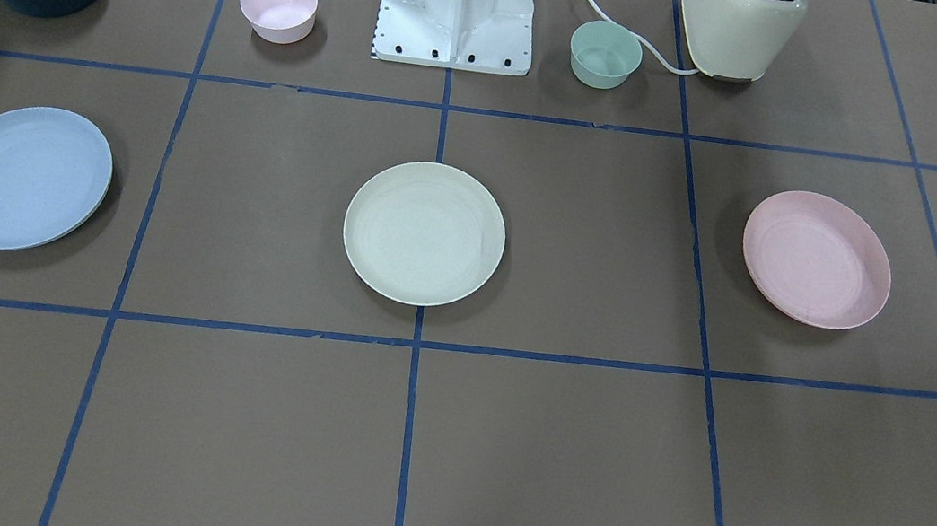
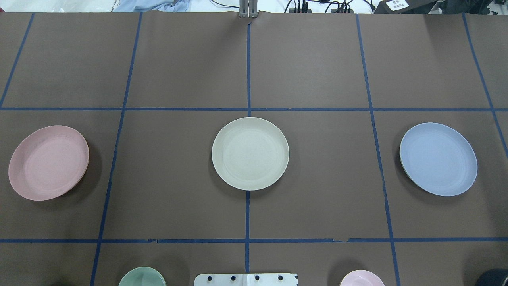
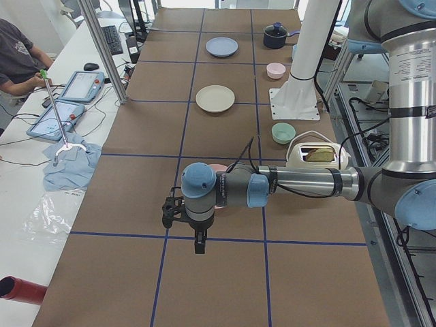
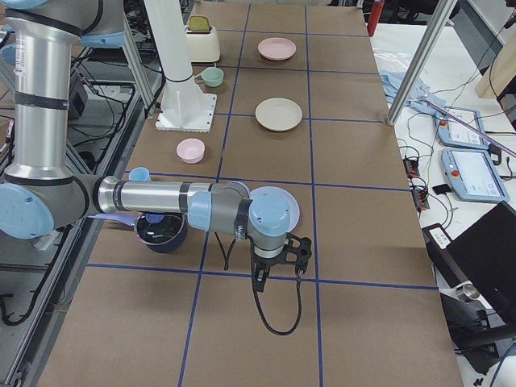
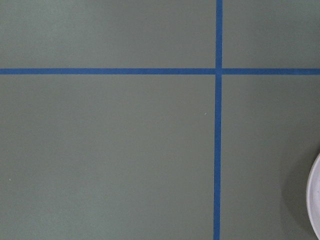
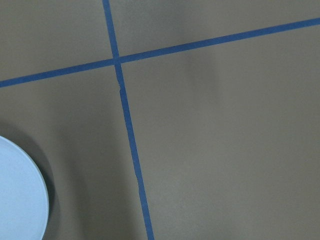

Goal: Stack three plates with pink and blue

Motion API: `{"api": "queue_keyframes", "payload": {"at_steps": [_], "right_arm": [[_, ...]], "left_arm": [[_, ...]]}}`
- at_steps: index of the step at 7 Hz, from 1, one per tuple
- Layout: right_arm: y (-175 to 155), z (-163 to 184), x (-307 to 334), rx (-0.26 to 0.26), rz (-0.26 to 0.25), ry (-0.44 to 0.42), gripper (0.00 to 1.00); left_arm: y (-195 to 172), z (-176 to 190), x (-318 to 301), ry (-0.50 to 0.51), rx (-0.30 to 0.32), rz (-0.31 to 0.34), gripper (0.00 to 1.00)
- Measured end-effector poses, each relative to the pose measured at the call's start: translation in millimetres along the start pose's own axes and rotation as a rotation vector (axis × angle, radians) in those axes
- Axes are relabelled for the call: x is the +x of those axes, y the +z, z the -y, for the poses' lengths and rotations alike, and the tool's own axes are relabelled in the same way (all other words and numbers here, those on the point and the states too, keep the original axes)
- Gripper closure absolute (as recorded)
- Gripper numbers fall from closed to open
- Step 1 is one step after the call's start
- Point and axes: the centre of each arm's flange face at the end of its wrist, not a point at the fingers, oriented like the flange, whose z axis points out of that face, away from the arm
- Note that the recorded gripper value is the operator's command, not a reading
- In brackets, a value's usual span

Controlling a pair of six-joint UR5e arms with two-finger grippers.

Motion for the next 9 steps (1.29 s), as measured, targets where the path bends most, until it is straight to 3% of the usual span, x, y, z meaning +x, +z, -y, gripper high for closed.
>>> {"api": "queue_keyframes", "payload": {"at_steps": [3,6,9], "right_arm": [[-3,3,-3,0.009,-0.002,-0.008,0.00],[-4,4,-5,0.013,0.003,-0.002,0.00],[0,19,-13,0.056,0.032,-0.067,0.00]], "left_arm": [[-6,4,6,0.019,0.018,-0.007,0.00],[-21,27,31,0.171,0.157,-0.020,0.00],[-1,47,81,0.305,0.165,-0.146,0.00]]}}
